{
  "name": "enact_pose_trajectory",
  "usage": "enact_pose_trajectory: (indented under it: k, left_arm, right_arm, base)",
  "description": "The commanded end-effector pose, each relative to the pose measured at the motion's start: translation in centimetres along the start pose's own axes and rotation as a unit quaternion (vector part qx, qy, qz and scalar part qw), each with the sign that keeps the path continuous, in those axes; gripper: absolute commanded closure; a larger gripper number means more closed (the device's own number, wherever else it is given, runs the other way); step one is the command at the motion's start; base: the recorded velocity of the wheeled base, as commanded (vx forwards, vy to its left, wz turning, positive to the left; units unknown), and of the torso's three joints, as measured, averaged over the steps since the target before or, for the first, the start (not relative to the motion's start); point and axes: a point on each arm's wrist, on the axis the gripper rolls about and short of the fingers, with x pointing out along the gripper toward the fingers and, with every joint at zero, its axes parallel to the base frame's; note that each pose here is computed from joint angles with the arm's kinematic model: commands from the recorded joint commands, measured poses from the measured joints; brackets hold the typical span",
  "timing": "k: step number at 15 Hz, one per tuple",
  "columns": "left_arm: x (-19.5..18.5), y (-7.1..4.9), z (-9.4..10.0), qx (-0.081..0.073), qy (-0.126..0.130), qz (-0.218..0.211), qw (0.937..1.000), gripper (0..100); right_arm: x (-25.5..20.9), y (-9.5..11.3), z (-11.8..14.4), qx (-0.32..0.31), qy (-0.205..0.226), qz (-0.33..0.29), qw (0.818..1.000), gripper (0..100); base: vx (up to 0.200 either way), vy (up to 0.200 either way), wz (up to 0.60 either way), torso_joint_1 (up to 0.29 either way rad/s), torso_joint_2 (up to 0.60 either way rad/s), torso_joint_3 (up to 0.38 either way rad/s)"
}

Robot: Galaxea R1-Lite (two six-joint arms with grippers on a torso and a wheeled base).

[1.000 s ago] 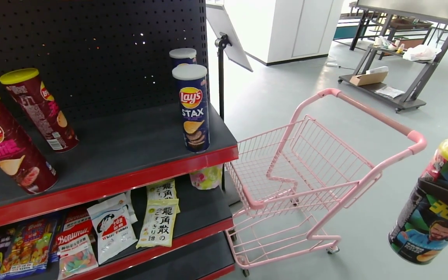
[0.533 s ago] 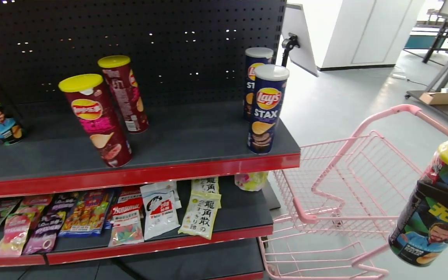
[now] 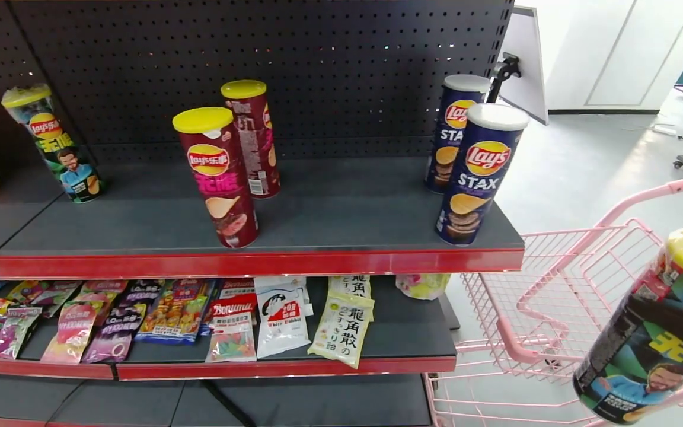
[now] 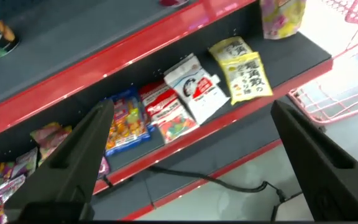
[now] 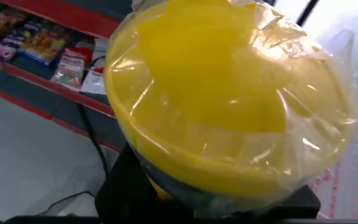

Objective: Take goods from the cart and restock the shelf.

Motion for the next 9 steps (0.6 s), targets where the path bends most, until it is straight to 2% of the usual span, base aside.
enact_pose_trajectory:
  k: [1, 3, 5, 9]
  left_arm:
    - [-0.02, 0.00, 0.00, 0.000, -0.001, 0.000, 1.0000, 0]
    - [0.00, 0.00, 0.00, -0.001, 0.000, 0.000, 1.0000, 0]
    - [-0.02, 0.00, 0.00, 0.000, -0.001, 0.000, 1.0000, 0]
    - [-0.04, -0.02, -0.09, 0.000, -0.001, 0.000, 1.0000, 0]
  right_arm:
    - [-0.66, 0.17, -0.35, -0.007, -0.010, 0.010, 1.000, 100]
    - [-0.59, 0.17, -0.23, -0.023, -0.010, 0.013, 1.000, 100]
    - [-0.66, 0.74, -0.28, -0.027, -0.019, 0.072, 0.997, 100]
    - [-1.02, 0.89, -0.60, -0.027, -0.023, 0.080, 0.996, 100]
  base:
    - [0.000, 0.200, 0.00, 0.002, 0.01, -0.002]
    - [0.000, 0.200, 0.00, 0.002, 0.00, 0.002]
    - [0.000, 0.200, 0.00, 0.000, 0.00, 0.005]
    - [0.000, 0.200, 0.00, 0.005, 0.00, 0.000]
